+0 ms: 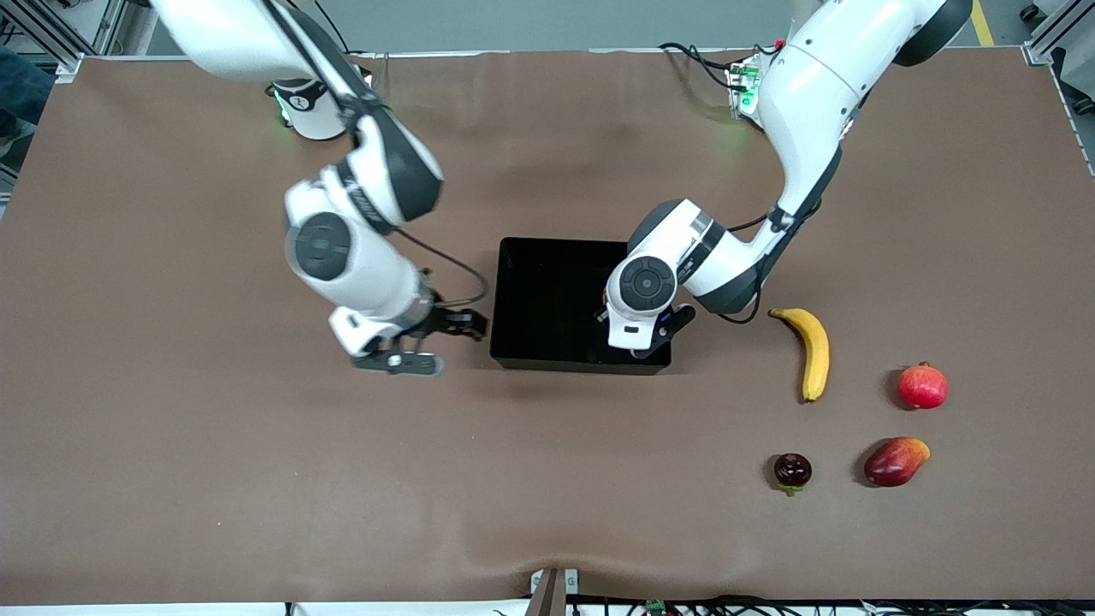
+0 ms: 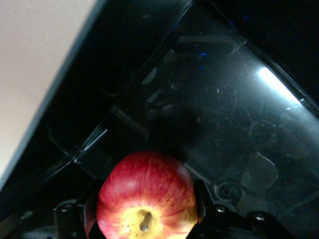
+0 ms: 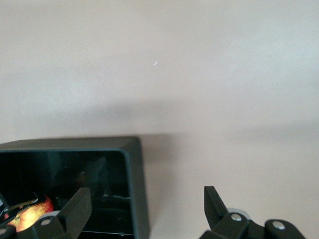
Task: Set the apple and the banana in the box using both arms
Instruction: 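Open the left gripper over the box while the right gripper withdraws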
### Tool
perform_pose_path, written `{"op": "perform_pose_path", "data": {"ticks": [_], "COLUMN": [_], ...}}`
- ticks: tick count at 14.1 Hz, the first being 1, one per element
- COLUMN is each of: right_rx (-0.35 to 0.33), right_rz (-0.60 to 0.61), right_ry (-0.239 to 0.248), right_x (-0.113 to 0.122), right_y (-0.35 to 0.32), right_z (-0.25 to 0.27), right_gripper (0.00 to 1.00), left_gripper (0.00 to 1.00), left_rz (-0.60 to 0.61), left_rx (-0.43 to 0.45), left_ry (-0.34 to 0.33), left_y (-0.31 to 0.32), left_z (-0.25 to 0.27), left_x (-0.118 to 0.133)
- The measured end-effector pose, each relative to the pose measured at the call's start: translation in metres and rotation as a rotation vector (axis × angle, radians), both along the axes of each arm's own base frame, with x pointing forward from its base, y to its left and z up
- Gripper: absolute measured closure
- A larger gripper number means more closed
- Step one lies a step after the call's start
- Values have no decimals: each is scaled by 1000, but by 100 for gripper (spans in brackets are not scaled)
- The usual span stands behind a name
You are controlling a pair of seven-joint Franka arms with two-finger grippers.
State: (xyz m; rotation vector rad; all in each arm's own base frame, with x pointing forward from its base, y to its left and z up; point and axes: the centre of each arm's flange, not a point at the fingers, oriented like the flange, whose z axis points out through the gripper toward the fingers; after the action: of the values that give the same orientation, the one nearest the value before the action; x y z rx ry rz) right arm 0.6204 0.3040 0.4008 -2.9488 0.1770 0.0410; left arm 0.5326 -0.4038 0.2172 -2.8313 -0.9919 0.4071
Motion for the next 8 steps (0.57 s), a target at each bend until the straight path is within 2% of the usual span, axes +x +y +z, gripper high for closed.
{"op": "perform_pose_path", "data": {"ticks": [3,6,8], "right_rx": [-9,-17,-35], "right_rz": [56,110,96], "right_ry": [-16,-22,-15], "right_x": [20,23,13], "right_y": [-86,-171,-222], "right_z": [38,77,109], "right_gripper": [0,0,0], "left_gripper": [22,0,0], "left_rz": [-17,-18,0], "left_rx": [22,19,0], "left_ry": [-9,-25,-75], "left_y": [3,3,7], "left_z": [-14,-10,18], "left_x": [0,5,20]}}
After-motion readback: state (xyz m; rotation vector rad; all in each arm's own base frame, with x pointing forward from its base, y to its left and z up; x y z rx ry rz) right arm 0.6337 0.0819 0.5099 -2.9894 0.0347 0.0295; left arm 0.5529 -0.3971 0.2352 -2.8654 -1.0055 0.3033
